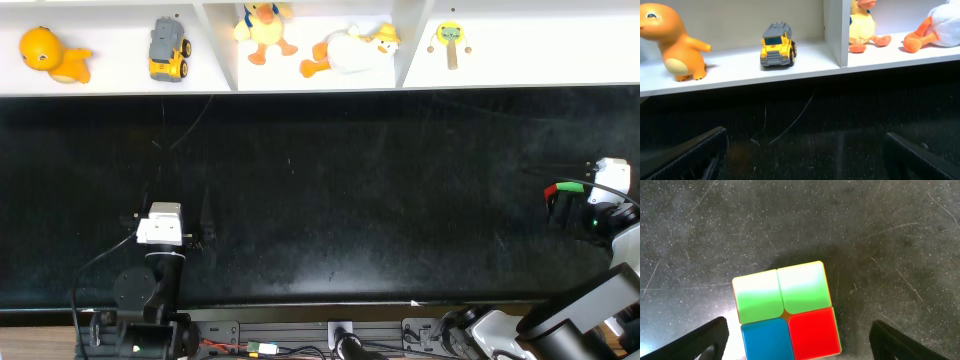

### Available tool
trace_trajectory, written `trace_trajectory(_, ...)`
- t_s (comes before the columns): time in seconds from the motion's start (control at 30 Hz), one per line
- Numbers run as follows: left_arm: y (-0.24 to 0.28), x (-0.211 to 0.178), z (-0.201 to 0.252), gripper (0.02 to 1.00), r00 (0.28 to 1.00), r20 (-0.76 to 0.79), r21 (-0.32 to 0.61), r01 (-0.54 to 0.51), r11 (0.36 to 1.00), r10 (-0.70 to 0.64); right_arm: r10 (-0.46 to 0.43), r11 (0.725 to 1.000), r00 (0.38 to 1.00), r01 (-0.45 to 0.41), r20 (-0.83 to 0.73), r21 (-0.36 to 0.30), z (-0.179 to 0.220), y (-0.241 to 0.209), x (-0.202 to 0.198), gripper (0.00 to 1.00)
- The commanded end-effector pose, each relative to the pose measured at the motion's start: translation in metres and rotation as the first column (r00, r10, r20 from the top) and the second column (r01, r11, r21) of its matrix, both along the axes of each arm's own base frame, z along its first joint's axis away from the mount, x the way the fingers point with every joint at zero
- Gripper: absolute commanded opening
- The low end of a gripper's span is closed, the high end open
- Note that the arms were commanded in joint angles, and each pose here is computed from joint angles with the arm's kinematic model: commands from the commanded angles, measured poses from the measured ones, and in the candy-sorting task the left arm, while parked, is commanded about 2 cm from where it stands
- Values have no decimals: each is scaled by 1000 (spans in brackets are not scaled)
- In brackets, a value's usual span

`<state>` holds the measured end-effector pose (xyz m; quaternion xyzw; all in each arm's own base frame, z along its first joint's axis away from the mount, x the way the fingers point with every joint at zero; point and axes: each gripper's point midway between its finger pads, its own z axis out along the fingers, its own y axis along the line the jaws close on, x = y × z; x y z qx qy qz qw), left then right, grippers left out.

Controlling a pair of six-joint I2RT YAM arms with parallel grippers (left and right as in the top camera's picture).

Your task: Store Toys

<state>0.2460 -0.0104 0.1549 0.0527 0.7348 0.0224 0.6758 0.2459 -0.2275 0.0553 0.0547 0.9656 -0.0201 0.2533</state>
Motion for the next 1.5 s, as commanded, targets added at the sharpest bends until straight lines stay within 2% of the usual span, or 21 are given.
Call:
trace_trajectory(0.03, 1, 0, 1, 998, 1000, 6, -4, -5, 1000, 5, -4, 1000, 1000, 4, 9, -21, 6, -7, 6, 897)
trace_trajectory(0.27, 1, 0, 1, 998, 1000, 6, -4, -5, 1000, 5, -6, 1000, 1000, 6, 6, -22, 6, -7, 5, 822)
trace_trajectory(0.43, 1, 0, 1, 998, 1000, 6, -4, -5, 1000, 5, -29, 999, 1000, 29, 0, -16, 5, -8, 4, 698)
trace_trajectory(0.5, 1, 0, 1, 998, 1000, 6, -4, -5, 1000, 5, -29, 999, 1000, 29, 1, -17, 6, -8, 4, 612)
trace_trajectory(0.7, 1, 0, 1, 998, 1000, 6, -4, -5, 1000, 5, -29, 999, 1000, 29, 0, -17, 6, -8, 4, 524)
trace_trajectory(0.8, 1, 0, 1, 998, 1000, 6, -4, -5, 1000, 5, -29, 999, 1000, 29, 0, -17, 6, -8, 4, 450)
trace_trajectory(1.03, 1, 0, 1, 998, 1000, 6, -4, -5, 1000, 5, -21, 1000, 1000, 21, -3, -22, 6, -6, 6, 413)
trace_trajectory(1.17, 1, 0, 1, 998, 1000, 6, -4, -5, 1000, 5, -5, 998, 1000, 4, -19, -58, 12, 1, 16, 382)
trace_trajectory(1.27, 1, 0, 1, 998, 1000, 6, -4, -5, 1000, 5, -9, 997, 1000, 8, -12, -80, 25, 3, 29, 340)
trace_trajectory(1.5, 1, 0, 1, 996, 1000, 6, -4, -5, 1000, 5, -29, 993, 997, 37, 76, -110, 72, 0, 62, 327)
